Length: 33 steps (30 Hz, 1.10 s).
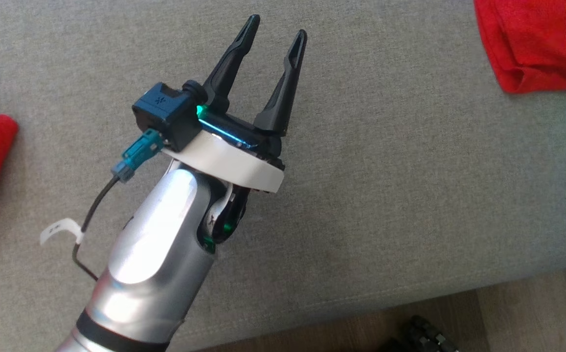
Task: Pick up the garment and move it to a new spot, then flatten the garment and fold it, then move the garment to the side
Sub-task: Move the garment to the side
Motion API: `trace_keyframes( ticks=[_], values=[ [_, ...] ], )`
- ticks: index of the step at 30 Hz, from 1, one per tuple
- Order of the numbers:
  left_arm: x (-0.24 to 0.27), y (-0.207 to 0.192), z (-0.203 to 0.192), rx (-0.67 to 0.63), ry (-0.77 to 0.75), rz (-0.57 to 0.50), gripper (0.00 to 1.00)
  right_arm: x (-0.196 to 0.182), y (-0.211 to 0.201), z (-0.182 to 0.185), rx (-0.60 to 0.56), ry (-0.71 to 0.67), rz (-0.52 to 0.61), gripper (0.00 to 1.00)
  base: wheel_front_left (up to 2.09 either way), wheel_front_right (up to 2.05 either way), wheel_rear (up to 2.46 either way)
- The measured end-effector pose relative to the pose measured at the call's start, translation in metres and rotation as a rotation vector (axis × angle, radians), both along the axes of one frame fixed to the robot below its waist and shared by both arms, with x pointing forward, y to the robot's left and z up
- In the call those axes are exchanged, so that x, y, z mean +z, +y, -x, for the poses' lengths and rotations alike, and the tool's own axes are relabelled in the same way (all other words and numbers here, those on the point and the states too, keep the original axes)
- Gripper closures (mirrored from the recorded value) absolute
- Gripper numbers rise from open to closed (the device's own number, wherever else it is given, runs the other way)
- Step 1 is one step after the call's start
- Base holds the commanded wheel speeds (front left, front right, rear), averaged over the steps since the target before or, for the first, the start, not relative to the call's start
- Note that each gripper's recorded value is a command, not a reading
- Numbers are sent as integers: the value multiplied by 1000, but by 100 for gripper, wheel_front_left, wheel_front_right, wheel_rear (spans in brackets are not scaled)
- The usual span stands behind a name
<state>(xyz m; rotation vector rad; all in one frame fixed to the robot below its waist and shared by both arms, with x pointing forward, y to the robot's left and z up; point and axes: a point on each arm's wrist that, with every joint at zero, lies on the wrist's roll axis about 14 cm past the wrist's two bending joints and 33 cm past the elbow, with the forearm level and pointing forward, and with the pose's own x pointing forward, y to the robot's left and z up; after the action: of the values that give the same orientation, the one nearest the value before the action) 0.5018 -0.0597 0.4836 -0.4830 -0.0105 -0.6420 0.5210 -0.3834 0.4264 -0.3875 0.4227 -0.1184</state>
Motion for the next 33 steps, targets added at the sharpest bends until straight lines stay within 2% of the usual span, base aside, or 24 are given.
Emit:
trace_keyframes(
  ticks=[8,9,10,11,23,29,33],
  values=[
    [4,6,-1,17,-7,-4,0,-2,3,1,-15,-15,-21,99,0,0,0],
    [6,6,-1,19,-8,1,0,-1,5,1,-21,-23,-40,86,0,0,0],
    [6,6,-1,19,-8,1,0,-1,5,1,-21,-23,-40,62,0,0,0],
    [8,7,-1,21,-7,5,0,0,7,0,-21,-31,-52,0,0,0,0],
    [30,30,22,80,-9,16,0,57,33,-12,40,-175,-82,0,0,0,0],
    [44,55,30,152,-17,30,0,96,83,-26,151,-303,-138,0,0,0,0],
    [49,75,42,209,-14,27,0,106,122,-15,227,-366,-208,0,0,0,0]
  ],
)
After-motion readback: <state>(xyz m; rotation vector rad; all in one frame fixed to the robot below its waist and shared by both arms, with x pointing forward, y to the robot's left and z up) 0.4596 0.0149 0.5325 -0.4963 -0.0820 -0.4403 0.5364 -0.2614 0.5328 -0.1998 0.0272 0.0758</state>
